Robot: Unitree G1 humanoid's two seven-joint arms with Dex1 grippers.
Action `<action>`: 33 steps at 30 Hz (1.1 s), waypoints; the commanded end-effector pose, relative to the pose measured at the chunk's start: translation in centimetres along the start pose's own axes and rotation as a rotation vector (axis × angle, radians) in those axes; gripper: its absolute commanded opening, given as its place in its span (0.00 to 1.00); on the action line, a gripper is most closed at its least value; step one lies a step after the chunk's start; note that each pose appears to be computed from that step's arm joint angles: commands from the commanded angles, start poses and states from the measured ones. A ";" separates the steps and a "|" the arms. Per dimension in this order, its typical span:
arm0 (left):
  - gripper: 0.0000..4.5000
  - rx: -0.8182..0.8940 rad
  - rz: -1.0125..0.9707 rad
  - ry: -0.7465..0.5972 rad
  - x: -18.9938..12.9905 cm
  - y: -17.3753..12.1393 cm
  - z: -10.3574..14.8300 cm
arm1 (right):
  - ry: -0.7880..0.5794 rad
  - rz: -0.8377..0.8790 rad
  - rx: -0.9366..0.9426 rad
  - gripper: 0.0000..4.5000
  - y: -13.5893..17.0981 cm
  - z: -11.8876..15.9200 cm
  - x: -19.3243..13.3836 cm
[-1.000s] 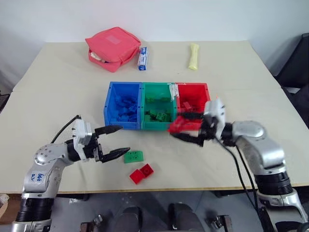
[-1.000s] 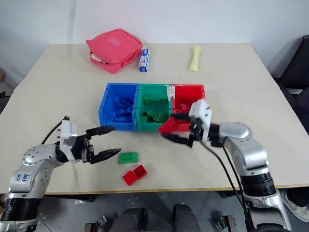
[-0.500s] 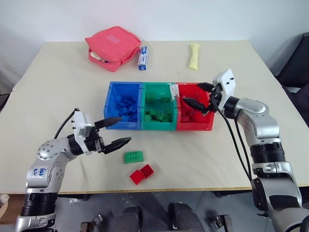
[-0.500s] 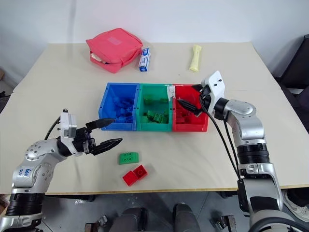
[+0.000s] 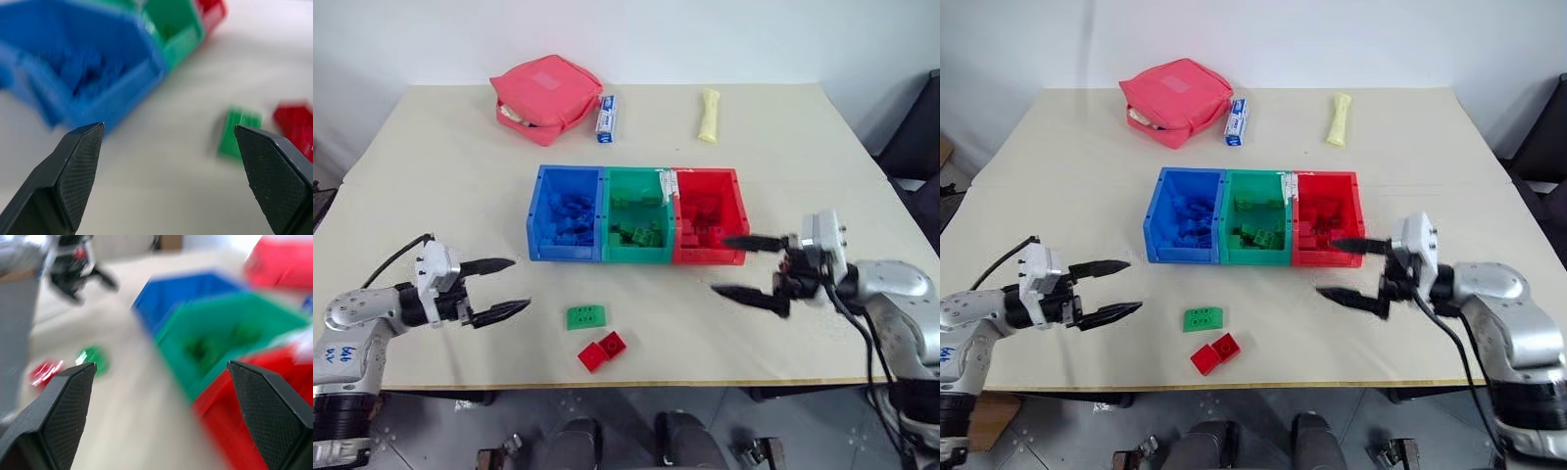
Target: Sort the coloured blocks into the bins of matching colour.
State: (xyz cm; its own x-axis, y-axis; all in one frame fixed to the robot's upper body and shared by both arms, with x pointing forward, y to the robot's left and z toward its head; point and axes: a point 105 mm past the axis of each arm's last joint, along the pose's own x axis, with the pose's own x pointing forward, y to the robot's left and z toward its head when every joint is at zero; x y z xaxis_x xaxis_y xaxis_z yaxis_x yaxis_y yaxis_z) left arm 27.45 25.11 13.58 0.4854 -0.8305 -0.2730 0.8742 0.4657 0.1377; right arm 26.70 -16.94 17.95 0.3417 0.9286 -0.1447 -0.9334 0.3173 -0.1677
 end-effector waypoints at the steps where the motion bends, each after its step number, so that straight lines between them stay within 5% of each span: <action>1: 1.00 0.056 -0.064 0.051 -0.7 -0.3 0.1 | 0.073 0.007 -0.082 0.99 1.1 -1.0 -1.7; 10: 1.00 0.219 -0.429 0.134 4.8 -6.5 3.8 | 0.142 -0.011 -0.069 0.99 2.8 -2.4 -2.9; 15: 1.00 0.097 -0.364 0.158 8.6 -8.6 5.2 | 0.145 0.000 -0.038 0.99 4.1 -2.8 -2.4; 24: 1.00 0.105 -0.356 0.316 12.5 -11.5 3.8 | 0.125 0.012 -0.044 0.99 5.4 -2.1 -1.0; 33: 1.00 0.156 -0.386 0.493 13.4 -11.0 1.3 | 0.108 0.101 -0.080 0.99 7.0 -1.3 0.6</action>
State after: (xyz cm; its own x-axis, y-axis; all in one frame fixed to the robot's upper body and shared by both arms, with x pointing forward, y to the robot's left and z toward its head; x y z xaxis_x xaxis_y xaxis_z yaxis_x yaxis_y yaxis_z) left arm 24.29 7.86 10.71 0.1130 -0.7134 -0.6916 0.9936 0.0751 0.0850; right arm 20.82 -14.89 14.63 0.2785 0.9185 -0.2808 -0.9533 0.2289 -0.1968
